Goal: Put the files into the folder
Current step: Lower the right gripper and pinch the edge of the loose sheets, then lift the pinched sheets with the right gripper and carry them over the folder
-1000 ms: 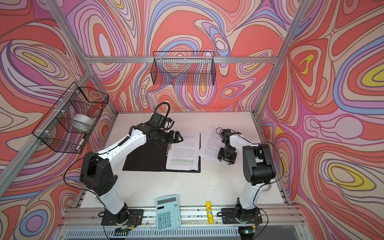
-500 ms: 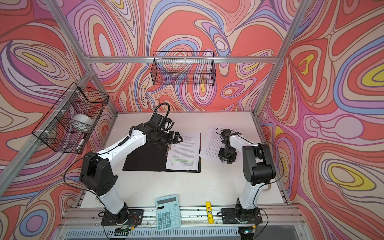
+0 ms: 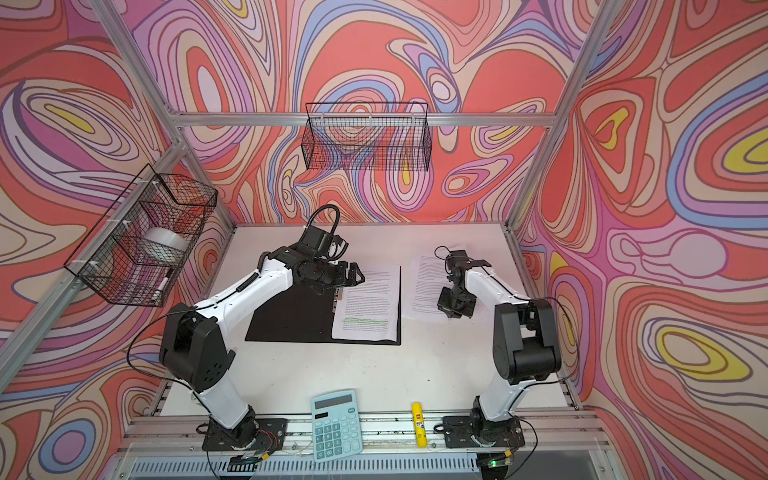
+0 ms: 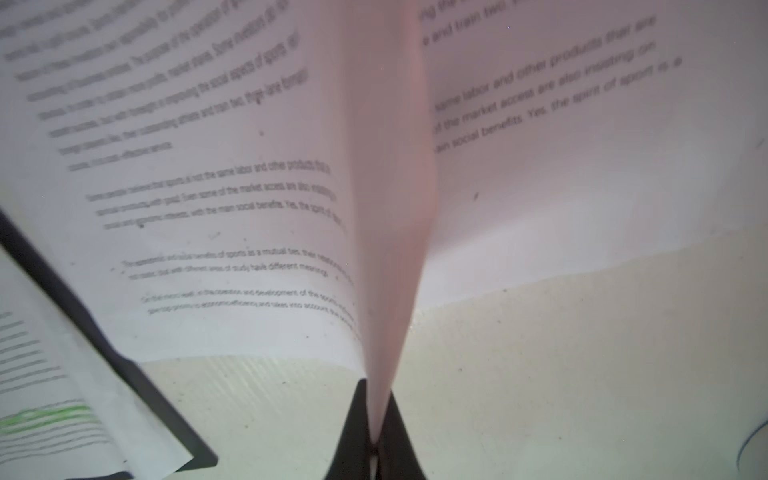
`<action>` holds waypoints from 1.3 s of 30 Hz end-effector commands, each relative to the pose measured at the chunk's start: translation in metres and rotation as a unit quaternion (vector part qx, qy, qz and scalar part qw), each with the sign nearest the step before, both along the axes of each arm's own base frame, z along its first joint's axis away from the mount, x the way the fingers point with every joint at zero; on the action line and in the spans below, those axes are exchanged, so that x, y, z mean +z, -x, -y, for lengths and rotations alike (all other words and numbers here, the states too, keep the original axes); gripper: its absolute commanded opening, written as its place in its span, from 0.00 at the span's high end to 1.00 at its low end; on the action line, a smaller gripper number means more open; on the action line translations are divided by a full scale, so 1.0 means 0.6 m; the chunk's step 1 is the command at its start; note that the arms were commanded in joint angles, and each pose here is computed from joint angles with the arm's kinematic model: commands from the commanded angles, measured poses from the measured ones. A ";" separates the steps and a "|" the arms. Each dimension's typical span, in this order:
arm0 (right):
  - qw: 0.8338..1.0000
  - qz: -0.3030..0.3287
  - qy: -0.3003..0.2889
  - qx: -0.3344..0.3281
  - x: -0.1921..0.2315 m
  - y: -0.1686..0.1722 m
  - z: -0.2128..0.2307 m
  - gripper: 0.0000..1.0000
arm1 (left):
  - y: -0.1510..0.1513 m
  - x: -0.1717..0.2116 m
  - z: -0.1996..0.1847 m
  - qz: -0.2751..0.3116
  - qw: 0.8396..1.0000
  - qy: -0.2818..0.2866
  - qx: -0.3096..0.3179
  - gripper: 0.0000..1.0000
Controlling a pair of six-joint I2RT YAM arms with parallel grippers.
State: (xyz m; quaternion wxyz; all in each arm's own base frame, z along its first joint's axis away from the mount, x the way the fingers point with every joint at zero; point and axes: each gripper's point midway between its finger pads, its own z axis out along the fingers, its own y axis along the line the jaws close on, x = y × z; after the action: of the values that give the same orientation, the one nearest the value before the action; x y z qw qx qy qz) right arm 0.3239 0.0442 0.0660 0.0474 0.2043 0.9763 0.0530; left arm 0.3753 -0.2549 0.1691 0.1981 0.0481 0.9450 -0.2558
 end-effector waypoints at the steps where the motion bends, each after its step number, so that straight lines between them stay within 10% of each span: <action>1: 0.998 0.051 -0.040 0.016 0.065 -0.030 -0.022 1.00 | -0.005 0.045 -0.011 0.033 0.999 -0.006 0.001 0.10; 18: 0.963 0.214 -0.150 0.057 0.266 -0.139 -0.099 1.00 | -0.032 0.072 -0.050 0.050 0.998 -0.002 0.032 0.09; 39: 0.931 0.248 -0.208 0.166 0.359 -0.144 -0.297 1.00 | -0.069 0.116 -0.116 0.074 0.994 0.010 0.085 0.08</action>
State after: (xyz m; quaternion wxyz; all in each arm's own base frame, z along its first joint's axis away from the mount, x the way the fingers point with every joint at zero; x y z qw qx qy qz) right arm 0.4119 0.2047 0.2782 0.2412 0.0363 0.9226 0.2990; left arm 0.4164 -0.1980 0.2126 0.2630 -0.0100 0.9337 -0.2430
